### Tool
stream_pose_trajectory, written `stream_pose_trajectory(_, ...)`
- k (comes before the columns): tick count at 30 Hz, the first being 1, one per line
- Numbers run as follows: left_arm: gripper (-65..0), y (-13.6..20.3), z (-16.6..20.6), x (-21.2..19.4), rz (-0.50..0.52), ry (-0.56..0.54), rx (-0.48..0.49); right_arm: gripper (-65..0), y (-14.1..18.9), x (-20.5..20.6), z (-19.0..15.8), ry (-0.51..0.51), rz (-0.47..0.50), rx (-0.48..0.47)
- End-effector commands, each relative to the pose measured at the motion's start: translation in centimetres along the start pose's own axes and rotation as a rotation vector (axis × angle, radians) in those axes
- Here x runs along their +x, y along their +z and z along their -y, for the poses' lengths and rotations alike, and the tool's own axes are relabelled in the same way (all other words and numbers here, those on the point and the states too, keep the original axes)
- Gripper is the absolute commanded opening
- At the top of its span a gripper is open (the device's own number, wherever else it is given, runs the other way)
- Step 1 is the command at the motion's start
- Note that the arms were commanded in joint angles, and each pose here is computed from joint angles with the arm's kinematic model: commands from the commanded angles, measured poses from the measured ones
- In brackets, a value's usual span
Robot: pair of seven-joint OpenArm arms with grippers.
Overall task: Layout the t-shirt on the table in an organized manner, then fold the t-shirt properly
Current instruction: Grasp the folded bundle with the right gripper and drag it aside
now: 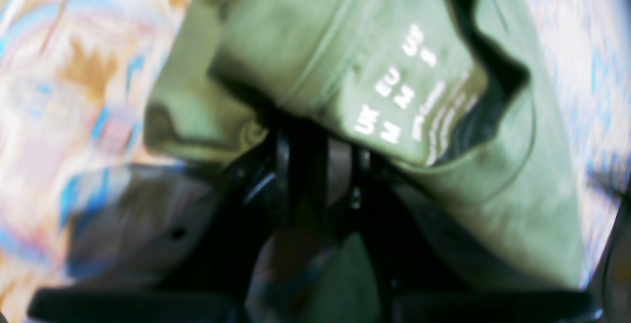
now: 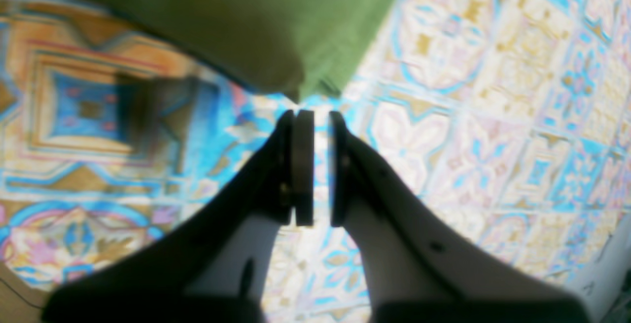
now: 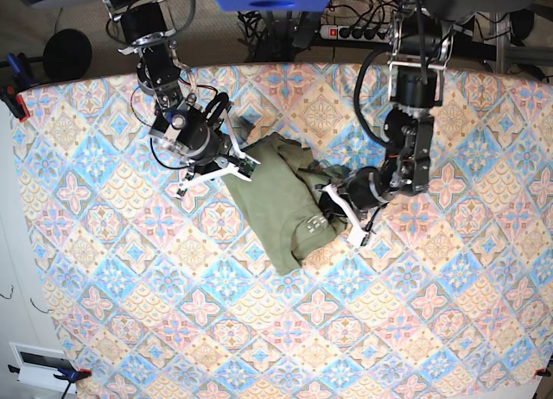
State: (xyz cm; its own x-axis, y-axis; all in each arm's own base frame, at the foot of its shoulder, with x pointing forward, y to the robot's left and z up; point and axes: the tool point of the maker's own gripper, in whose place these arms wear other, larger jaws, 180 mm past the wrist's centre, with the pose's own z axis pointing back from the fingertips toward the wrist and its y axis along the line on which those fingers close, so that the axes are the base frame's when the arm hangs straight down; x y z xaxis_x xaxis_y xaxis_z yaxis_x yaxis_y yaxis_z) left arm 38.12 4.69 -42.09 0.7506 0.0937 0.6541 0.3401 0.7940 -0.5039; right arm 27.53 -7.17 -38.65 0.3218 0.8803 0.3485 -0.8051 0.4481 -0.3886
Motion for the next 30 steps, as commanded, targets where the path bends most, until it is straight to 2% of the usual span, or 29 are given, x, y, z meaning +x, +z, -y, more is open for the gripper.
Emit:
stream_pose_trajectory(1,-56.4,-0.5,1.1,2.1,0.052,-0.008,-0.027,-61.2,0.5,0.2,1.0,-0.003,0.013,-0.03)
stream_pose_trajectory(8,-56.5,-0.5,1.5,4.6,0.146,0.007,-0.043,-61.2,0.4,0.4,0.8,-0.007,0.023,-0.027)
stream_pose_trajectory(10,-56.5,0.9,0.5,5.1,0.169,-0.012,-0.023,-61.2,0.6,0.6,0.8,-0.008,0.03,-0.029)
stream_pose_trajectory(13,-56.5,3.7,-1.2,4.7,0.227,0.022,0.004,-61.2,1.3,2.4,0.9,-0.02,0.081,-0.043)
stream_pose_trajectory(17,-56.5,7.0,-4.2,2.9,0.274,0.104,0.065,-61.2,1.9,4.8,0.6,-0.043,0.144,-0.044)
stream_pose_trajectory(22,-56.5,9.8,-5.8,0.2,0.291,0.15,0.124,-61.2,2.3,8.4,-0.4,-0.101,0.227,-0.017)
stream_pose_trajectory(28,-56.5,11.5,-5.2,-2.2,0.278,0.142,0.143,-61.2,3.1,13.7,-1.4,-0.128,0.337,0.023)
stream_pose_trajectory(30,-56.5,11.9,-4.9,-3.0,0.268,0.14,0.144,-61.2,2.6,14.0,-1.9,-0.133,0.331,0.045)
